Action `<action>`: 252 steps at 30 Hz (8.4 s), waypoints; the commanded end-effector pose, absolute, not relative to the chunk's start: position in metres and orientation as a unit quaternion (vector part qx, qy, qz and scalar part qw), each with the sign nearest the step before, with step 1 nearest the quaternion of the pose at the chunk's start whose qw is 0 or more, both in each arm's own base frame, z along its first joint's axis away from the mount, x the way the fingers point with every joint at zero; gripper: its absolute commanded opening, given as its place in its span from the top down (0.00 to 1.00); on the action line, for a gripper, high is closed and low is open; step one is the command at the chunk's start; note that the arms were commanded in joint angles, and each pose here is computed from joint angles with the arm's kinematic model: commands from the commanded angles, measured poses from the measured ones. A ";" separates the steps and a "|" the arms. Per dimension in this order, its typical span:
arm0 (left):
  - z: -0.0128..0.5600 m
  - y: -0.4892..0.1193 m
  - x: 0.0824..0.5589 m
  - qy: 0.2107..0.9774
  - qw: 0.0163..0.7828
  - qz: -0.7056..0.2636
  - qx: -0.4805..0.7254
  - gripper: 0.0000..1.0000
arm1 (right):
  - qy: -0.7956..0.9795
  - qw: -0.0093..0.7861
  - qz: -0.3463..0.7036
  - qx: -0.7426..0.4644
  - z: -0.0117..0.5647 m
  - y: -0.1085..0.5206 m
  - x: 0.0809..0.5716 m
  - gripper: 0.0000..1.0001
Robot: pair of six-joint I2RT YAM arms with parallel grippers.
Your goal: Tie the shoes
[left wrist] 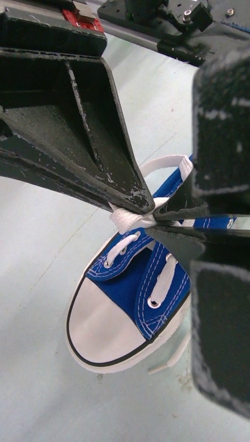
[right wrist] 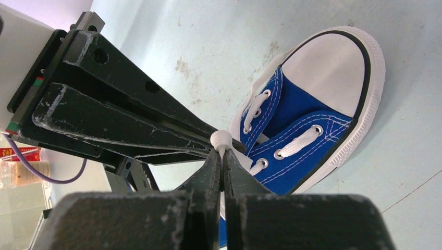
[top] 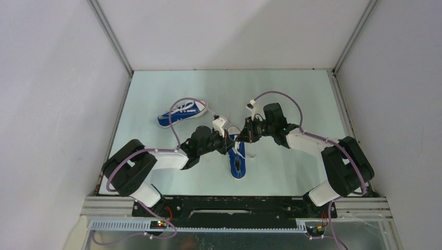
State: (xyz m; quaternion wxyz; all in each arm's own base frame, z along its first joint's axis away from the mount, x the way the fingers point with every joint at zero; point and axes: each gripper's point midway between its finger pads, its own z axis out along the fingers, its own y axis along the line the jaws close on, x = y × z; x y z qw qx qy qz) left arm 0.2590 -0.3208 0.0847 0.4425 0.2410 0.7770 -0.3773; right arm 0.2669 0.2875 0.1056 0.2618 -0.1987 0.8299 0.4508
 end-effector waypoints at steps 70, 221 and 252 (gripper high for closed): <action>0.124 -0.301 0.241 0.811 0.438 -0.364 0.132 0.61 | 0.832 0.326 0.408 -0.188 0.127 0.297 0.276 1.00; 0.056 -0.349 0.271 0.765 0.349 -0.535 0.083 1.00 | 0.911 0.317 0.240 -0.112 0.118 0.297 0.269 0.78; 0.054 -0.351 0.270 0.767 0.341 -0.535 0.089 1.00 | 0.895 0.304 0.296 -0.135 0.150 0.323 0.252 1.00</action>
